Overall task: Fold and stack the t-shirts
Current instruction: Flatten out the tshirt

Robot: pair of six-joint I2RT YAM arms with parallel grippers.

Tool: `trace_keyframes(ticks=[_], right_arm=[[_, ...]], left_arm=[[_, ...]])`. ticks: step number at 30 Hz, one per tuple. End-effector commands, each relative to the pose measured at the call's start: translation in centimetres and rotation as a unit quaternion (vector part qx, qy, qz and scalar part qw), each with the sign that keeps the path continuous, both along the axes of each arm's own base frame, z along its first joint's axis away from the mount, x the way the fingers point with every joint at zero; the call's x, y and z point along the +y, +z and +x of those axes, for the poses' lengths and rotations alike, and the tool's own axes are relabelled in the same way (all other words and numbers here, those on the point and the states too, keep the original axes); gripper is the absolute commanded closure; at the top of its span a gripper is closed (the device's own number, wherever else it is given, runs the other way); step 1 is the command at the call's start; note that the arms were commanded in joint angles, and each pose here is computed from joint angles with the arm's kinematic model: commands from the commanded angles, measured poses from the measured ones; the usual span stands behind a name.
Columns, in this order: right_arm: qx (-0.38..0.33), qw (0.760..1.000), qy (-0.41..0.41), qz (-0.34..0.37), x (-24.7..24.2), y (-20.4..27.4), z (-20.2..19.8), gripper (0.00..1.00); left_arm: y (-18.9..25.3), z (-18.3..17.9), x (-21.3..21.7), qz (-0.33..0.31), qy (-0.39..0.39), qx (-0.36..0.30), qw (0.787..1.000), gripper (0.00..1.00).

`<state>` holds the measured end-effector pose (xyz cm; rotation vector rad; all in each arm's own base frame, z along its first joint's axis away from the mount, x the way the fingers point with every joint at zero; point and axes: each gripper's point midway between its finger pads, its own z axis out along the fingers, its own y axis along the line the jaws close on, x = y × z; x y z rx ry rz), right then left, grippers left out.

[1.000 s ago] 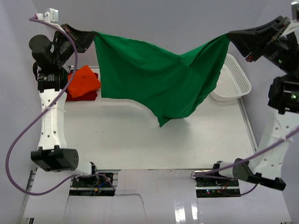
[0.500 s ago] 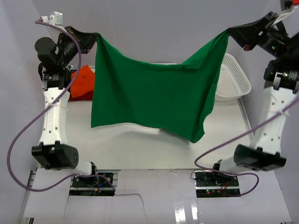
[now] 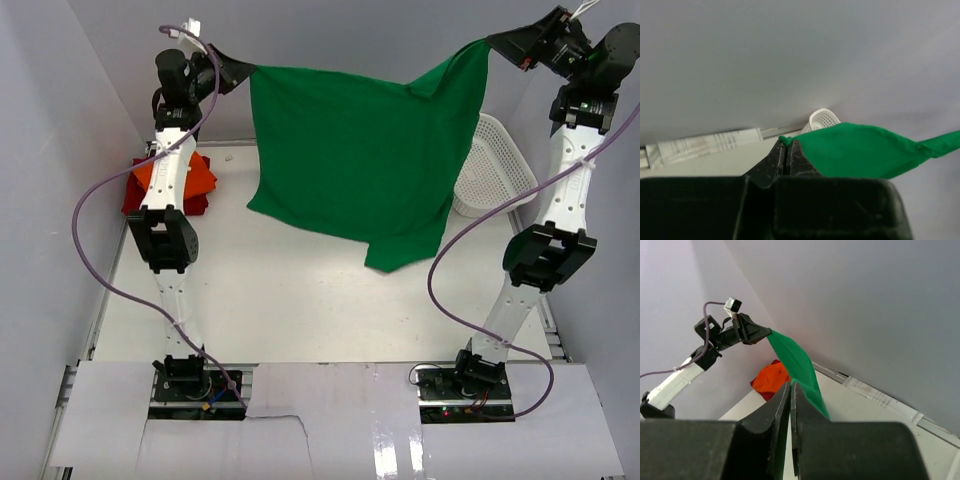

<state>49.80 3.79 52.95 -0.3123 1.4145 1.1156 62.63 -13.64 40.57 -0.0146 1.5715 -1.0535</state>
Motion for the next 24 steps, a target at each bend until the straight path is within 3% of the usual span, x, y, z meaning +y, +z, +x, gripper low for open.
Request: trace_keyframes(ticks=[1, 2, 3, 4, 5, 6, 7, 8, 10, 12, 15, 20, 24], right_arm=[[-0.147, 0.987, 0.034, -0.061, 2.6, 7.0, -8.9, 0.92], [-0.186, 0.979, 0.026, -0.082, 3.4, 8.3, -11.6, 0.92], [-0.140, 0.987, 0.021, -0.069, 2.9, 5.0, -10.1, 0.92], [-0.159, 0.984, 0.018, -0.078, 3.7, 5.6, -12.8, 0.92], [-0.165, 0.983, 0.024, -0.083, 3.9, 4.5, -13.7, 0.92], [-0.127, 0.989, 0.021, -0.070, 4.2, 1.1, -14.5, 0.92], [-0.115, 0.991, 0.018, -0.066, 4.4, -0.6, -15.2, 0.92], [-0.099, 0.993, 0.007, -0.062, 4.5, -2.8, -15.2, 0.92], [-0.011, 0.999, -0.017, -0.046, 4.8, -9.7, -15.6, 0.92], [0.073, 0.995, -0.041, -0.045, 5.5, -15.4, -15.5, 0.92], [0.164, 0.979, -0.070, -0.103, 7.1, -21.9, -17.5, 0.92], [0.207, 0.970, -0.047, -0.115, 10.1, -24.0, -24.0, 0.92], [0.232, 0.965, -0.040, -0.117, 10.5, -24.8, -29.4, 0.92]], left_arm=[[15.5, -10.6, 0.9, 0.005, 0.005, -0.189, 0.982, 1.00], [9.7, -9.6, 1.0, 0.007, 0.007, -0.126, 0.992, 1.00], [8.7, -10.4, 1.4, 0.012, 0.024, -0.123, 0.992, 1.00], [11.9, -14.4, 1.5, 0.010, 0.028, -0.178, 0.984, 1.00], [5.8, -14.3, 1.6, 0.010, 0.030, -0.119, 0.992, 1.00], [7.9, -17.8, 1.7, 0.007, 0.034, -0.161, 0.986, 1.00], [6.5, -19.0, 1.8, 0.006, 0.037, -0.152, 0.988, 1.00], [1.3, -19.4, 1.9, 0.006, 0.041, -0.099, 0.994, 1.00], [-2.2, -20.9, 1.7, 0.007, 0.032, -0.051, 0.998, 1.00], [-7.9, -22.7, 1.6, 0.018, 0.027, 0.041, 0.999, 1.00], [-12.3, -25.6, 1.9, 0.051, 0.028, 0.119, 0.991, 1.00], [-13.9, -30.9, 2.0, 0.076, 0.019, 0.165, 0.983, 1.00], [-16.3, -35.4, 1.8, 0.077, 0.002, 0.251, 0.965, 1.00]])
